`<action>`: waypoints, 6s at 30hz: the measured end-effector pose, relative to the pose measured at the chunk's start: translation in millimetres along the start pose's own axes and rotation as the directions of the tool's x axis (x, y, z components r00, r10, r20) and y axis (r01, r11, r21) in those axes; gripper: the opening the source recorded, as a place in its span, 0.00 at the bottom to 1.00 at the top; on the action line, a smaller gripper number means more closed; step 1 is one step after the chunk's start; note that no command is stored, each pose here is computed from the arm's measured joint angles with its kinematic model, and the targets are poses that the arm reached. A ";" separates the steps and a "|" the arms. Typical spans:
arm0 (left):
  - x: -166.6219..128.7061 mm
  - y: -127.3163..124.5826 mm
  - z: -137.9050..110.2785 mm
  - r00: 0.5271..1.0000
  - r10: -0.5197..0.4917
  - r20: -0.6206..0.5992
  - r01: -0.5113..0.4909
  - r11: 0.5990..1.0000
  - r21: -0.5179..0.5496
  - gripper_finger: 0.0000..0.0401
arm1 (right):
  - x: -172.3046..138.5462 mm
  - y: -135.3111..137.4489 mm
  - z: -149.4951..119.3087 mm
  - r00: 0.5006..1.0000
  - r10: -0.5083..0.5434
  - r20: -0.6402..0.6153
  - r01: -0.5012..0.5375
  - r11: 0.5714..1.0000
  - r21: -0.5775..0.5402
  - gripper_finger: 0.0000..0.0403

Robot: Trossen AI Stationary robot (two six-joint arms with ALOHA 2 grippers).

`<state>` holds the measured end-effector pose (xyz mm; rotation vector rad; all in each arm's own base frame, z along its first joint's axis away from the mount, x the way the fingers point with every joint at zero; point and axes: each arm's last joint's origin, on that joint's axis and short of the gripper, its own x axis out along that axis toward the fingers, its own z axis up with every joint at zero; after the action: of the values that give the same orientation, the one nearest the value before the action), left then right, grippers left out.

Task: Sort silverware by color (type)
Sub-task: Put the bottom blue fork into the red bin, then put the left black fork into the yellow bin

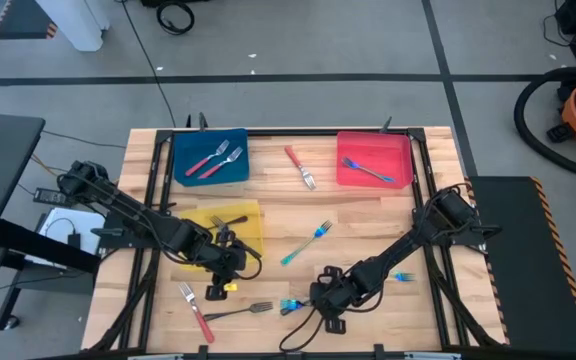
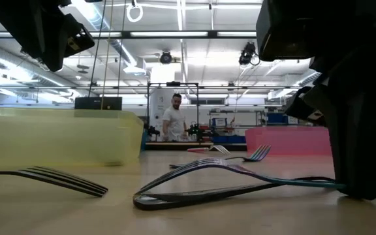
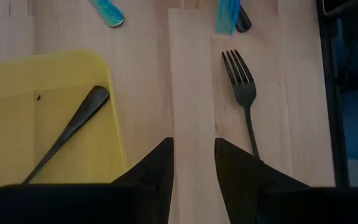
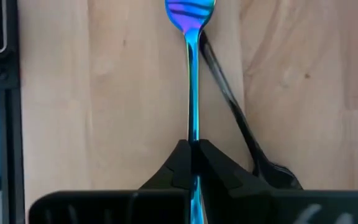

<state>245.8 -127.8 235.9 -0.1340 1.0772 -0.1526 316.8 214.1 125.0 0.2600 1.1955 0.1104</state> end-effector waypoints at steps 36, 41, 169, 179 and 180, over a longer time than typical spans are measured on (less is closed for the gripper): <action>-39.5 98.1 21.9 0.977 0.194 0.094 -0.191 0.981 -0.037 0.29 | -235.9 -169.0 24.6 0.884 -0.449 0.132 0.451 0.892 0.016 0.05; -51.5 112.9 21.8 0.966 0.226 0.123 -0.221 0.974 -0.055 0.29 | -264.3 -213.0 15.0 0.842 -0.529 0.102 0.520 0.848 0.107 0.05; 106.9 -60.9 -34.7 0.992 -0.035 -0.122 -0.002 0.957 -0.292 0.31 | -243.9 -278.0 3.0 0.884 -0.351 0.308 0.176 0.861 0.476 0.31; 94.2 -65.5 -31.7 0.991 -0.085 -0.100 0.052 0.955 -0.291 0.31 | -243.9 -278.0 3.0 0.885 -0.351 0.307 0.175 0.861 0.478 0.31; 94.8 -67.1 -33.4 0.991 -0.084 -0.105 0.051 0.957 -0.286 0.31 | -243.9 -278.0 3.0 0.885 -0.351 0.307 0.174 0.860 0.480 0.31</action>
<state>256.4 -212.7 150.5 -0.4245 1.2075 -0.0670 215.9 -108.5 274.9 0.4863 0.8351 -0.4510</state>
